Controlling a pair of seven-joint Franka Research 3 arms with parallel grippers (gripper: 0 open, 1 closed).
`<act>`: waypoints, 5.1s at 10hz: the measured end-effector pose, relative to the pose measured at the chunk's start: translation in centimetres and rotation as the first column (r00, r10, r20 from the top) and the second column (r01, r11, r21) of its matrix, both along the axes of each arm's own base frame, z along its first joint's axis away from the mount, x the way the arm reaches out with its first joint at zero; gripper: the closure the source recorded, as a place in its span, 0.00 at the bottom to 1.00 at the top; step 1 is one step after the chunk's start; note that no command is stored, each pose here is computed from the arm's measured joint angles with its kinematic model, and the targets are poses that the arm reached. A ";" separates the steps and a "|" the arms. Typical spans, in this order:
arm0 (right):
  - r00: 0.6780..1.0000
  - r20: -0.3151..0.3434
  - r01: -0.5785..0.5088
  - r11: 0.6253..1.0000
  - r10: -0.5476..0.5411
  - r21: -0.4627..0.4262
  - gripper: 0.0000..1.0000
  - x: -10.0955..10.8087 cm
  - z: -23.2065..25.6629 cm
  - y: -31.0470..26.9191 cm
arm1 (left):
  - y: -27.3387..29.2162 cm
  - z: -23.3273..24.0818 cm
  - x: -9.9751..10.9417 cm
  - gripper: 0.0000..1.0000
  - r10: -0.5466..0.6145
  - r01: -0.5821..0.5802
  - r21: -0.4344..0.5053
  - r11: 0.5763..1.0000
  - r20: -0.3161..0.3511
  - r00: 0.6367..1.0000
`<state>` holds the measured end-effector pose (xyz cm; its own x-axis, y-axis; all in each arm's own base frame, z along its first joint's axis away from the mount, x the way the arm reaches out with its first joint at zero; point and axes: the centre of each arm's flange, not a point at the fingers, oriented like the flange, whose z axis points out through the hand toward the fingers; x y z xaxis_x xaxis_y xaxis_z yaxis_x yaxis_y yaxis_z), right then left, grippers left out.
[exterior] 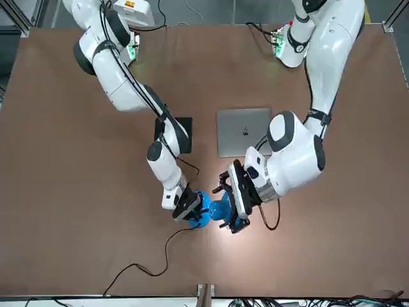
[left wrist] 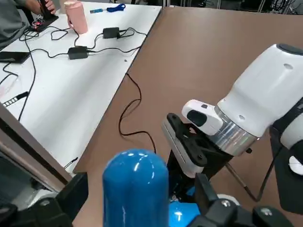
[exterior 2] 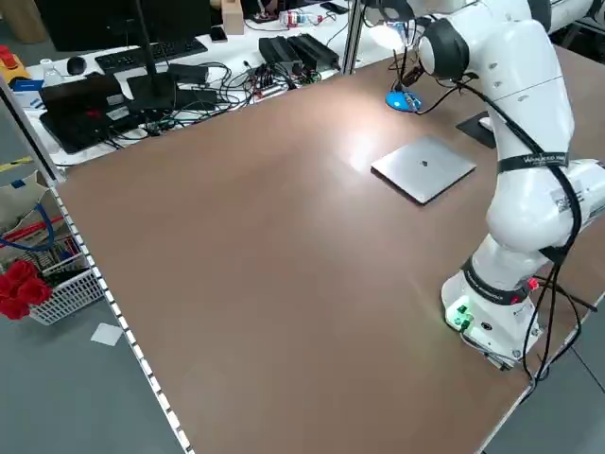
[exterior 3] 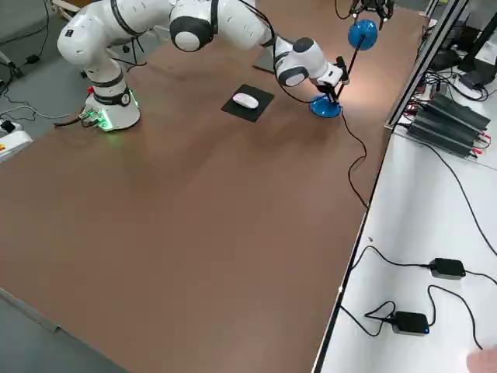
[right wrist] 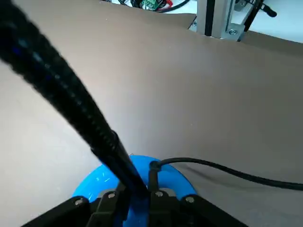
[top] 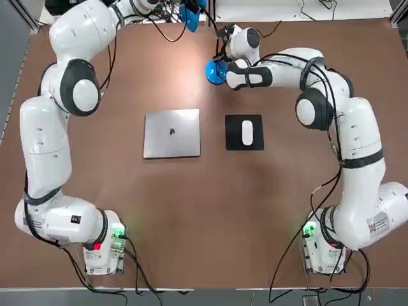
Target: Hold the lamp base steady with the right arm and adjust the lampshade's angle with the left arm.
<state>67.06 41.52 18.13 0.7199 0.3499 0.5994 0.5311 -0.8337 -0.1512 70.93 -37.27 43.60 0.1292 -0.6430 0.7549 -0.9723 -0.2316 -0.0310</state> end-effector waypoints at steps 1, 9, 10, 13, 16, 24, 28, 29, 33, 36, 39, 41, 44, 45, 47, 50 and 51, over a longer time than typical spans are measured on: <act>1.000 0.001 0.000 1.000 0.000 -0.001 0.79 0.0 0.0 0.0 | -0.1 -0.2 0.0 0.01 -0.010 0.010 0.003 1.000 0.007 1.000; 1.000 0.008 -0.002 1.000 0.002 -0.004 0.79 0.0 -0.1 0.0 | -0.1 -1.5 0.0 0.02 -0.052 0.052 0.021 0.998 0.020 0.998; 1.000 0.009 -0.002 1.000 0.002 -0.004 0.79 0.0 -0.1 0.0 | -0.1 -1.7 0.1 0.02 -0.053 0.052 0.021 0.998 0.015 0.998; 1.000 0.010 -0.003 1.000 0.003 -0.005 0.79 0.0 -0.1 0.1 | -0.1 -2.6 0.1 0.04 -0.055 0.055 0.023 0.998 0.007 0.998; 1.000 0.014 -0.006 1.000 0.006 -0.007 0.79 -0.1 -0.1 0.1 | -0.1 -2.5 0.2 0.10 -0.055 0.055 0.023 0.998 0.009 0.998; 1.000 0.021 -0.010 1.000 0.011 -0.010 0.79 -0.1 -0.1 0.1 | 0.7 -1.7 0.5 0.33 -0.036 0.036 0.015 0.999 -0.010 0.999; 1.000 0.023 -0.012 1.000 0.012 -0.011 0.79 -0.1 -0.1 0.1 | 0.7 -1.8 0.5 0.41 -0.035 0.035 0.016 0.999 -0.014 0.999; 1.000 0.023 -0.012 1.000 0.012 -0.012 0.79 -0.1 -0.1 0.1 | 0.7 -1.8 0.5 0.43 -0.033 0.033 0.016 0.999 -0.016 0.999; 1.000 0.025 -0.013 1.000 0.013 -0.013 0.79 -0.1 -0.1 0.1 | 0.7 -1.8 0.5 0.43 -0.032 0.032 0.016 0.999 -0.017 0.999; 1.000 0.026 -0.013 1.000 0.014 -0.014 0.79 -0.1 -0.2 0.1 | 0.9 -2.0 0.5 0.43 0.045 -0.045 0.003 0.999 -0.104 0.994; 1.000 0.027 -0.014 1.000 0.014 -0.014 0.79 -0.1 -0.2 0.1 | 1.3 -2.2 0.6 0.43 0.083 -0.084 0.004 0.996 -0.165 0.983; 0.999 0.028 -0.015 1.000 0.015 -0.014 0.79 -0.1 -0.1 0.1 | 2.0 -2.4 0.9 0.43 0.110 -0.111 0.008 0.994 -0.202 0.973; 0.999 0.030 -0.015 1.000 0.016 -0.015 0.79 -0.1 -0.1 0.1 | 2.3 -2.6 0.9 0.43 0.158 -0.160 0.012 0.987 -0.257 0.954; 0.999 0.030 -0.015 1.000 0.016 -0.014 0.79 -0.1 -0.2 0.1 | 2.2 -2.5 0.9 0.43 0.187 -0.188 0.023 0.982 -0.278 0.942; 0.999 0.031 -0.015 1.000 0.016 -0.014 0.79 -0.1 -0.2 0.1 | 1.8 -2.1 0.6 0.43 0.253 -0.248 0.057 0.967 -0.324 0.912; 0.999 0.031 -0.015 1.000 0.016 -0.015 0.79 -0.1 -0.2 0.1 | 1.3 -1.8 0.2 0.43 0.309 -0.298 0.086 0.951 -0.355 0.882; 0.999 0.031 -0.015 1.000 0.016 -0.015 0.79 -0.1 -0.2 0.1 | 1.3 -1.7 0.2 0.43 0.318 -0.307 0.090 0.947 -0.363 0.876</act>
